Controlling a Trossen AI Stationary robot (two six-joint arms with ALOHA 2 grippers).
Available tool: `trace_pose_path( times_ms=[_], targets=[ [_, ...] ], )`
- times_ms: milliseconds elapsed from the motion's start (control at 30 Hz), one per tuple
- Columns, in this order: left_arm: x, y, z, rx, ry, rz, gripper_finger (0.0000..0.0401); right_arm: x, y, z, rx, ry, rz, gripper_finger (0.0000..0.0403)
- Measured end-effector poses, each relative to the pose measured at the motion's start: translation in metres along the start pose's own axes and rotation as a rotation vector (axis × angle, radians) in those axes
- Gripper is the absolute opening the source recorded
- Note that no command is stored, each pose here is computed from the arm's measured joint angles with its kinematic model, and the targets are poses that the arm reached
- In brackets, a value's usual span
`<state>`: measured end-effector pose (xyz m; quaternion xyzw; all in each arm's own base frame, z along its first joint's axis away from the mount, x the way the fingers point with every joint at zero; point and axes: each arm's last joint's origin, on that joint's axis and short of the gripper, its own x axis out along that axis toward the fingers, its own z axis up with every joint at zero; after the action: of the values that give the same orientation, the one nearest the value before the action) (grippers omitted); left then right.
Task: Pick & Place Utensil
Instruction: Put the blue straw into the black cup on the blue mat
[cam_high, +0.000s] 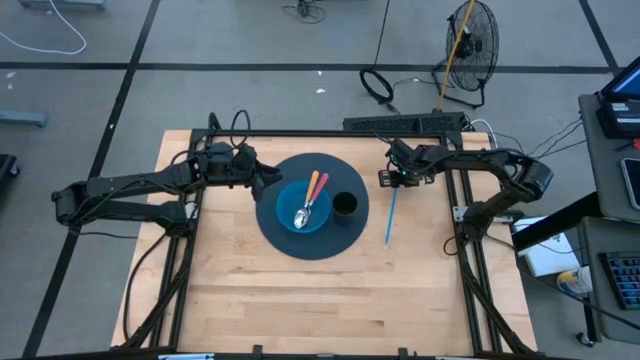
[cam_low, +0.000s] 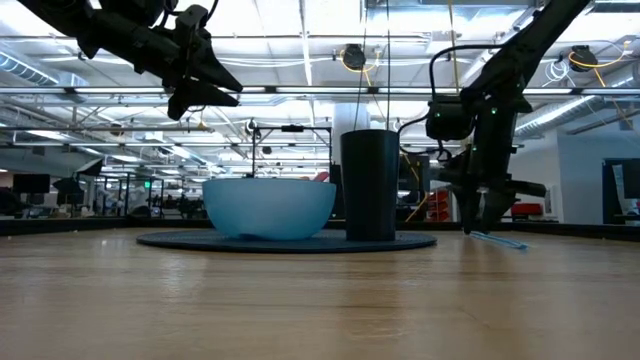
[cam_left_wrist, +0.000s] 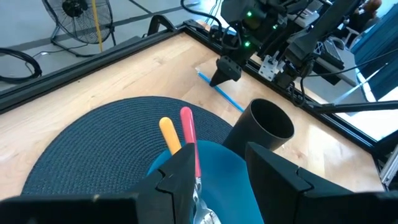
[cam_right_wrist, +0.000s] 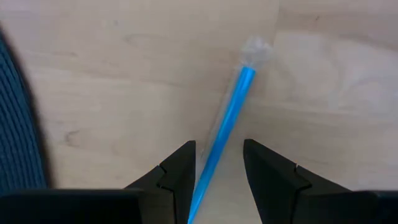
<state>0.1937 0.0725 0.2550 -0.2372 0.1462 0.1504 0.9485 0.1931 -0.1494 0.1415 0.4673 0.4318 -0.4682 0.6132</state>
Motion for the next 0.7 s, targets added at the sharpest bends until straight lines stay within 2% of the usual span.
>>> trace_pose_path(
  times_ms=[333,433,633,700],
  targets=[
    [0.000,0.000,0.000,0.010,-0.001,0.005,0.0147,0.008,0.004,-0.008,-0.016,0.062,-0.030,0.0125],
    [0.000,0.000,0.000,0.010,0.001,0.005,0.0147,0.008,0.003,-0.011,-0.039,0.090,-0.041,0.0097],
    [0.000,0.000,0.000,0.003,0.001,0.004,0.0147,0.008,0.003,-0.015,-0.081,0.118,-0.043,0.0016],
    [0.000,0.000,0.000,0.002,0.002,0.005,0.0147,0.008,0.004,-0.016,-0.101,0.123,-0.039,0.0007]
  ],
)
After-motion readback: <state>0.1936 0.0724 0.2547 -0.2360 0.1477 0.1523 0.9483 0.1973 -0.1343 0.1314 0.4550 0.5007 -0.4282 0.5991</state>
